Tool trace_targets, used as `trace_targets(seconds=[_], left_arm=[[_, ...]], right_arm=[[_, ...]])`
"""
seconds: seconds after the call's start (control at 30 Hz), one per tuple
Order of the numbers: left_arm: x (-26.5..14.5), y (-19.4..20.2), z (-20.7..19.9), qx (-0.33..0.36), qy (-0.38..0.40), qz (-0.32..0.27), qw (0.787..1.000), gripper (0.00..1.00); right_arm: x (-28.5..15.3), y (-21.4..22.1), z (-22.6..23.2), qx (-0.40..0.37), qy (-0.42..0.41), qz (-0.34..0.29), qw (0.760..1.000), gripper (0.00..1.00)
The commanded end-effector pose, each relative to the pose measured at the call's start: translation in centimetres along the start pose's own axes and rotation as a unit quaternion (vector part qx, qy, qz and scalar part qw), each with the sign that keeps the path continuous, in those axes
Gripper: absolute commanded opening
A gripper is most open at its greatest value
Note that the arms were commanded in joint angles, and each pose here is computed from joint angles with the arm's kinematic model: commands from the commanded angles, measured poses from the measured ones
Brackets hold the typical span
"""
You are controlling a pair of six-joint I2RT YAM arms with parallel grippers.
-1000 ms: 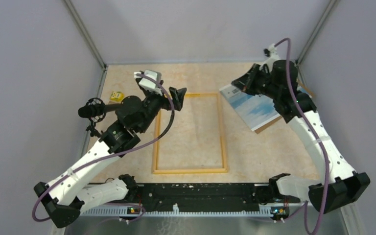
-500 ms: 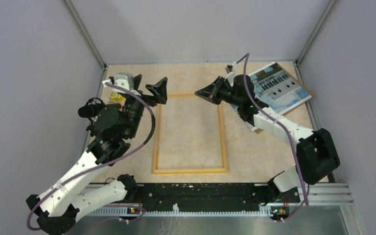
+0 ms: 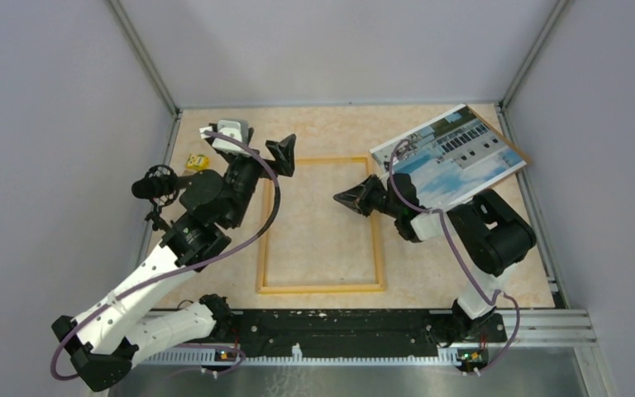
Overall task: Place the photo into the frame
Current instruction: Place the photo frame item in the photo frame.
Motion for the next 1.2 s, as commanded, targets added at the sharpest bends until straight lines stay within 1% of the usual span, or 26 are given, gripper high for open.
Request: trace_targets(seconds=[0.0, 0.2, 0.47, 0.87, 1.17], left_arm=[[0.5, -0.4, -0.8, -0.009, 0.015, -0.003, 1.000, 0.99], [1.3, 0.8, -1.4, -0.004, 0.019, 0.015, 1.000, 0.99], [1.6, 1.7, -1.8, -0.004, 0.024, 0.027, 0.999, 0.99], [1.8, 2.0, -2.1, -0.005, 0.027, 0.032, 0.999, 0.99], [2.0, 2.5, -2.5, -0.008, 0.034, 0.039, 0.999, 0.99]], right_arm=[[-0.8, 0.2, 2.3, -0.014, -0.084, 0.008, 0.996, 0.00], [-2.6, -0.2, 1.2, -0.022, -0.076, -0.020, 0.997, 0.00], [-3.6, -0.2, -0.2, -0.031, -0.061, -0.033, 0.997, 0.00], [-4.5, -0.1, -1.3, -0.040, -0.056, -0.031, 0.997, 0.00], [-4.8, -0.2, -1.2, -0.047, -0.060, -0.028, 0.997, 0.00]])
Point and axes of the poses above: each gripper's point midway between its finger pads, its own x axis out along the fingers, its own z axis along the line the jaws close on, y = z × x, the point moved 3 cm from there along -x, back along the fingers, and after that the axes turned 11 degrees about x, right-handed, at the moved point
